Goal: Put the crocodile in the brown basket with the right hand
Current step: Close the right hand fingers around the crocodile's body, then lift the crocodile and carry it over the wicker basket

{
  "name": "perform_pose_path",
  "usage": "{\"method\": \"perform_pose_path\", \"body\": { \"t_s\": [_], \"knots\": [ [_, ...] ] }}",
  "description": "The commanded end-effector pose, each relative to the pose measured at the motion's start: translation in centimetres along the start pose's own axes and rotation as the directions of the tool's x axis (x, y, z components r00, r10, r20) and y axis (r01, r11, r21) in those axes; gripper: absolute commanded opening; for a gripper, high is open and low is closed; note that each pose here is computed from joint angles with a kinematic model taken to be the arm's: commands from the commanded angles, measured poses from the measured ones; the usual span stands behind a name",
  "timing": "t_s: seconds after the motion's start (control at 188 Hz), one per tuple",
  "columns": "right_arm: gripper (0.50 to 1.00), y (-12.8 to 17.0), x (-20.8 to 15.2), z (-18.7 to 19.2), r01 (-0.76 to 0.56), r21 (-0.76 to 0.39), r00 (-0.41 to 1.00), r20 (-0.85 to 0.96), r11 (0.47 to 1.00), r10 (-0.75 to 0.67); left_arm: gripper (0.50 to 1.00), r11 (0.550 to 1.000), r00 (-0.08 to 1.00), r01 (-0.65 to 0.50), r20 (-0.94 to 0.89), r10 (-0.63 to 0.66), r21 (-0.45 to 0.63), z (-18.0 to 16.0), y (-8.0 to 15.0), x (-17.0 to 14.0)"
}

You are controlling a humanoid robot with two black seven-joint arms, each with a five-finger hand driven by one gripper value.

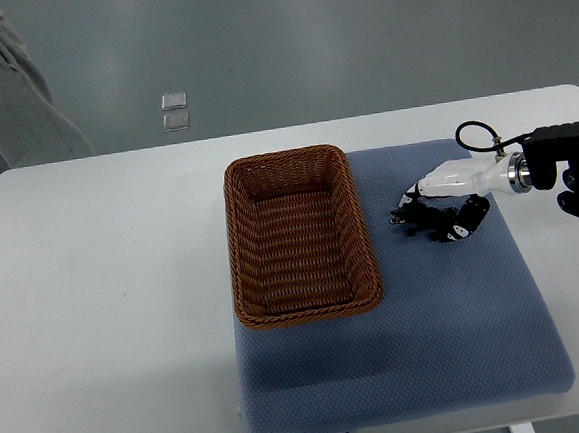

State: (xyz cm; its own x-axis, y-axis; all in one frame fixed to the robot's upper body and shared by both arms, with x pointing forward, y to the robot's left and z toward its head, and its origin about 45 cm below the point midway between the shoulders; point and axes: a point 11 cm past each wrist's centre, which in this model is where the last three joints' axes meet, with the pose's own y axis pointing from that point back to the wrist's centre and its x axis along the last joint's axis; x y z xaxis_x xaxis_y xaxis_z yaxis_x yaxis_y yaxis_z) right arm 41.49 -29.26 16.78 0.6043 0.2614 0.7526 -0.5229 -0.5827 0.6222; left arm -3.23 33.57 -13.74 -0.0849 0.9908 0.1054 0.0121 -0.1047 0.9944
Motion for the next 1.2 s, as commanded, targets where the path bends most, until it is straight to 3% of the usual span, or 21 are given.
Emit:
{"method": "perform_pose_path", "body": {
  "t_s": [0.0, 0.196, 0.886, 1.008, 1.194],
  "knots": [
    [0.652, 0.0, 0.1, 0.0, -0.003, 0.002, 1.000, -0.001, 1.000, 0.003, 1.000, 1.000, 1.000, 0.000, 0.000, 0.000, 0.000, 0.0, 0.0, 0.0],
    [0.615, 0.1, 0.4, -0.1, -0.014, 0.005, 1.000, -0.005, 1.000, 0.014, 1.000, 1.000, 1.000, 0.000, 0.000, 0.000, 0.000, 0.0, 0.0, 0.0],
    [0.613, 0.5, 5.4, -0.8, -0.086, 0.024, 0.995, -0.055, 0.996, 0.088, 1.000, 1.000, 1.000, 0.000, 0.000, 0.000, 0.000, 0.0, 0.0, 0.0],
    [0.584, 0.5, 5.7, -1.0, -0.095, 0.029, 0.994, -0.057, 0.995, 0.096, 1.000, 1.000, 1.000, 0.000, 0.000, 0.000, 0.000, 0.0, 0.0, 0.0],
    [0.580, 0.8, 7.6, -1.2, -0.118, 0.034, 0.989, -0.084, 0.992, 0.121, 1.000, 1.000, 1.000, 0.000, 0.000, 0.000, 0.000, 0.0, 0.0, 0.0]
  ]
}}
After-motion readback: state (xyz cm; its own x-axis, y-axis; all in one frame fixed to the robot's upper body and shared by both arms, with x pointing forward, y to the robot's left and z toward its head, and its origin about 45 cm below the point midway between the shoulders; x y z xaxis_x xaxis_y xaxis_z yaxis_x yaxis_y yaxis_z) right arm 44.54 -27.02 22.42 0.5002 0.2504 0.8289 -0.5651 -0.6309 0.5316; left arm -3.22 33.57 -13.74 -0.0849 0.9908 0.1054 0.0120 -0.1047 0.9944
